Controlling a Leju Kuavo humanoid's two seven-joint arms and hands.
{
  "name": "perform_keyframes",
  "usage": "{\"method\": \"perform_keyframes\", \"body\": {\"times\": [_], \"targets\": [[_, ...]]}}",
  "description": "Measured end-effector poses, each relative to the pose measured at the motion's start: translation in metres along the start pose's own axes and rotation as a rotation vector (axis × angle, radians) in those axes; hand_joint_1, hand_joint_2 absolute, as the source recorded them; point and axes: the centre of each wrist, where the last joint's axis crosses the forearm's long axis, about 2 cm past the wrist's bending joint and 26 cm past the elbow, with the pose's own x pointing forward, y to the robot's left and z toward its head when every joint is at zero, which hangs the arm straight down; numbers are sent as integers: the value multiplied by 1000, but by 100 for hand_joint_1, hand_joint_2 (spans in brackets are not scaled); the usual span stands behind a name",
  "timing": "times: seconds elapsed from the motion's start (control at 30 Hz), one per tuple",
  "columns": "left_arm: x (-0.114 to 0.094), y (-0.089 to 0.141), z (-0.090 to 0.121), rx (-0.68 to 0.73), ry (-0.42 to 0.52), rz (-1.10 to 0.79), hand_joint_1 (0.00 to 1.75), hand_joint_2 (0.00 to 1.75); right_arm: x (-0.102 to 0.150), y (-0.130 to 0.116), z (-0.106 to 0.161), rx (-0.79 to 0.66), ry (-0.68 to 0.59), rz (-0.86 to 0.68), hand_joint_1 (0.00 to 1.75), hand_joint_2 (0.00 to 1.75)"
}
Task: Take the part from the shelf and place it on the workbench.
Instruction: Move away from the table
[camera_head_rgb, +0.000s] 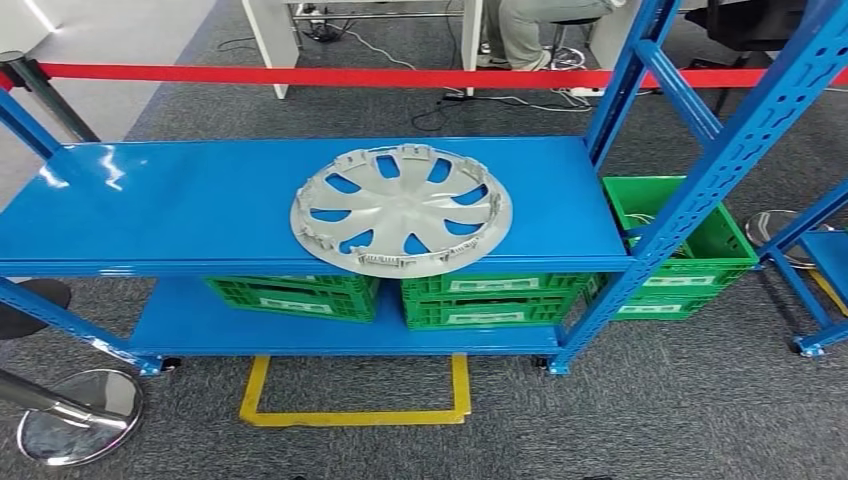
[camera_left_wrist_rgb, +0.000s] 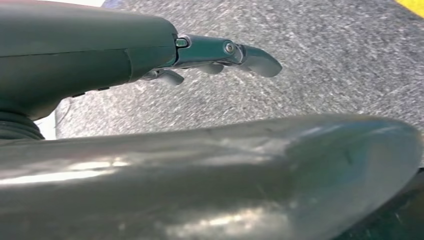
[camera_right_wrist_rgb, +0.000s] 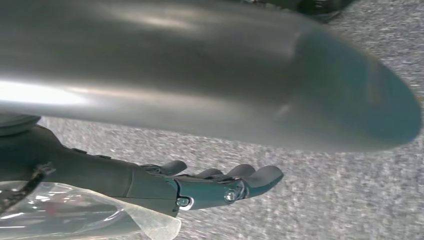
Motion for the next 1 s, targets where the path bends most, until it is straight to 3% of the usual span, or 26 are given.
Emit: {"method": "perform_keyframes", "body": {"times": [0.07,0.2,0.37,0.5,1.0], "targets": [[-1,0,0,4,4,-1,0,0,1,0,0,-2,8,-19,0,0],[-2,0,0,11,12,2,0,175,0,1,0,-10,38,-48,0,175],[-8,1,-1,-22,51,44,0,175,-2,0,1,-6,65,-79,0,175],[-17,2,-1,-67,88,98,0,0,-7,-4,1,2,90,-109,0,0],[-54,13,0,-192,201,359,0,0,-27,-16,7,68,170,-155,0,0]]}}
